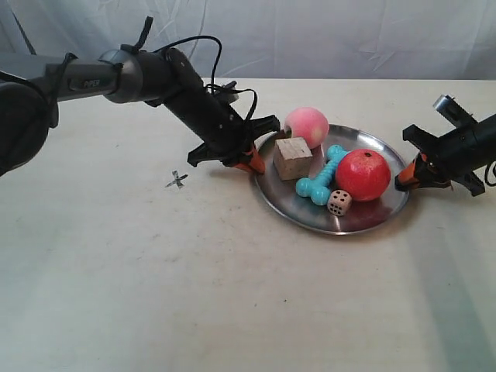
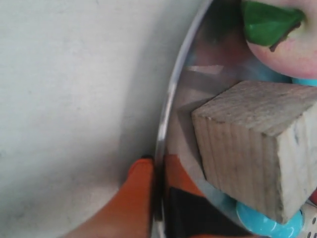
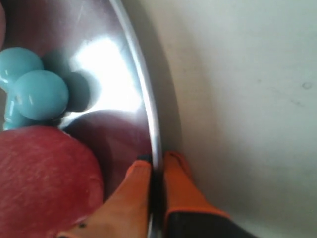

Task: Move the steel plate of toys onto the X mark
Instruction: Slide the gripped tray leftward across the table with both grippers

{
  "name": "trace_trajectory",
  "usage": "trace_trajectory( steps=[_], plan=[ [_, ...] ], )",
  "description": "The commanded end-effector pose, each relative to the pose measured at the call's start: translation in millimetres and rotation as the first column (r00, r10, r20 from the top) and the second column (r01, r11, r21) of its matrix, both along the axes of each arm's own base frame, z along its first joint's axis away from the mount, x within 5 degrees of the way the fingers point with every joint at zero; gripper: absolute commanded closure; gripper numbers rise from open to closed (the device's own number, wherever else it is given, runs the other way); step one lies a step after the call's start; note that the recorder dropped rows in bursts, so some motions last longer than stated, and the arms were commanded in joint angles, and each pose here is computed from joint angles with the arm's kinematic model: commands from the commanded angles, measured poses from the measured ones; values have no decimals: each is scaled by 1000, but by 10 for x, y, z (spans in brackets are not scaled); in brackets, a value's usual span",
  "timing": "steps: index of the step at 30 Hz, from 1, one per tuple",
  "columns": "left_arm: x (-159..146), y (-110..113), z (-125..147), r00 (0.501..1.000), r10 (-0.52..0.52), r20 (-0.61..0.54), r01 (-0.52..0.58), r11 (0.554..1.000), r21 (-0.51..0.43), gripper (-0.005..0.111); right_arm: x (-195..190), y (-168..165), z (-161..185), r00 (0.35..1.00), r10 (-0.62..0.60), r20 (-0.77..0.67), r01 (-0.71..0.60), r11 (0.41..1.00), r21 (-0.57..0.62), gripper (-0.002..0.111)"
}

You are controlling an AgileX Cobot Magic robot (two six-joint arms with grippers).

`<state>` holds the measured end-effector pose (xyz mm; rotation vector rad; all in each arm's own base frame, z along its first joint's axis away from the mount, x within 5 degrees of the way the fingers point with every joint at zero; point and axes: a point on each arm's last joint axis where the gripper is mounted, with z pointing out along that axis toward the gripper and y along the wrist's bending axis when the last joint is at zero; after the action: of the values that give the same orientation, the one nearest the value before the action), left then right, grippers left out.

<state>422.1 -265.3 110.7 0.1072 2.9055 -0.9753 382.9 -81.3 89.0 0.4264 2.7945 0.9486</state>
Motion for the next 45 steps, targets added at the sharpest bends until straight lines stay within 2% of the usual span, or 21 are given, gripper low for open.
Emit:
trace_trajectory(
  steps=[1, 9, 12, 17, 24, 36, 45],
  plan=[
    [-48, -186, 357, 999, -46, 12, 47, 995, -93, 107, -25, 183, 157, 998, 70, -2, -70, 994, 80, 109],
    [-34, -172, 500, 995, -77, 59, 81, 994, -67, 107, -22, 186, 319, 997, 69, 34, -71, 995, 70, 109],
    [-62, -138, 471, 995, -99, 31, 100, 995, -21, 107, -21, 253, 367, 996, 85, 35, -87, 993, 84, 109],
    [-86, -67, 484, 991, -129, -15, 129, 992, -9, 107, -2, 488, 375, 990, 139, 19, -140, 986, 89, 109],
    [17, 253, 715, 994, -108, -1, 108, 994, 9, 107, 19, 733, 388, 983, 184, 20, -185, 978, 101, 109],
    [64, 547, 701, 991, -121, -56, 125, 989, 73, 107, 28, 1011, 412, 978, 209, -1, -207, 970, 125, 109],
    [143, 871, 867, 996, -89, -18, 91, 987, 135, 107, 155, 1357, 578, 965, 258, 44, -262, 957, 125, 109]
  ],
)
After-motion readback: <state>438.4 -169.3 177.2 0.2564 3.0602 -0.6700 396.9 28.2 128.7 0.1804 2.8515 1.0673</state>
